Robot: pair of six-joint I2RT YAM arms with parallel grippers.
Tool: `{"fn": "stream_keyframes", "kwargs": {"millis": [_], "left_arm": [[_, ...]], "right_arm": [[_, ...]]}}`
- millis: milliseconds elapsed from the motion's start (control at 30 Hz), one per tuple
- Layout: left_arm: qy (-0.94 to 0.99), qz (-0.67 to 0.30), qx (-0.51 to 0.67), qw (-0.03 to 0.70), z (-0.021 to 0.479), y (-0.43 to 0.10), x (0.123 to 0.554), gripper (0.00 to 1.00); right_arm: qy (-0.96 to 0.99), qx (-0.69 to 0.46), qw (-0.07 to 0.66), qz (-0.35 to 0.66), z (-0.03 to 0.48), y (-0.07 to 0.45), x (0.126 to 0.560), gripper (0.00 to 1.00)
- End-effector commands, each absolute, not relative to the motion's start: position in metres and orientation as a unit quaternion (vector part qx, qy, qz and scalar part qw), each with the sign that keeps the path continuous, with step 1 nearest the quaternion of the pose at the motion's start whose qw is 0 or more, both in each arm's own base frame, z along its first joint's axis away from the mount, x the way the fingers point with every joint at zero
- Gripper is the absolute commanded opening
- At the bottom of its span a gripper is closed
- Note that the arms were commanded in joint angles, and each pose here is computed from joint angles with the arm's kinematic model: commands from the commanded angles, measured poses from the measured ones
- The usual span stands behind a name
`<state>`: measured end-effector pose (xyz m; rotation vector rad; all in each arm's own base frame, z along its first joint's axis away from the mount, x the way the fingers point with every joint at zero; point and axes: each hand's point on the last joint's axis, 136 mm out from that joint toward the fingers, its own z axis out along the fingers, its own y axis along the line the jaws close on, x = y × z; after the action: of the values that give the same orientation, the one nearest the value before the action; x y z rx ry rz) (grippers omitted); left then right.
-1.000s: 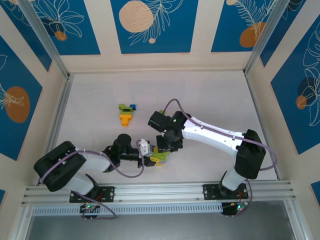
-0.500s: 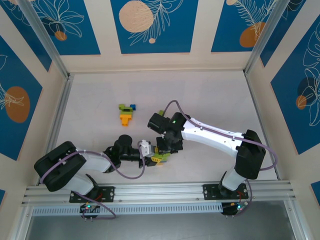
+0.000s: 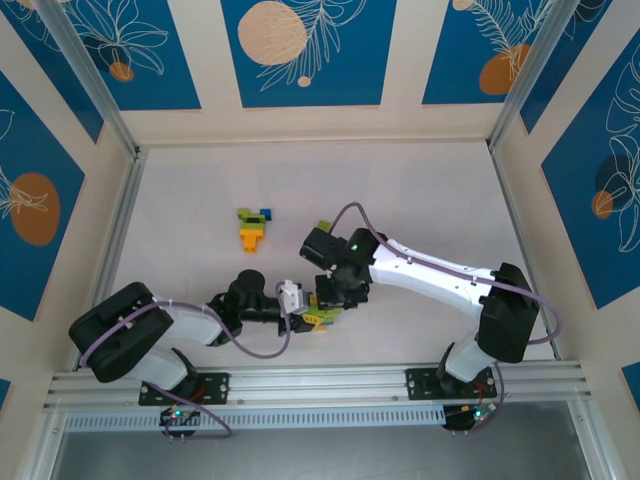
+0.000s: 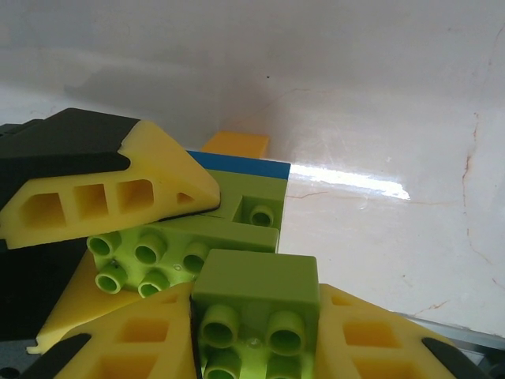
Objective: Assemble a carrot with lego
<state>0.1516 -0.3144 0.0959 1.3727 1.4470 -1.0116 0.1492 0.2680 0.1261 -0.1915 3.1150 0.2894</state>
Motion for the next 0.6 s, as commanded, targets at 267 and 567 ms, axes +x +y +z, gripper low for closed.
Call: {"fn": "stream_keyframes", "kwargs": {"millis": [267,567], "left_arm": [[0.628,-0.366,0.556,0.403,0.062,-0.308,0.158,0.36],[0.629,-0.367,0.556,0.401,0.060,-0.308,0.158,0.36]], "right_arm": [[0.999,-0.015,-0.024,0.037,0.096,0.242,0.139,0.28],[1.000,-0.008,-0.008,0.027,0.102,0.232,0.144,0.28]]}}
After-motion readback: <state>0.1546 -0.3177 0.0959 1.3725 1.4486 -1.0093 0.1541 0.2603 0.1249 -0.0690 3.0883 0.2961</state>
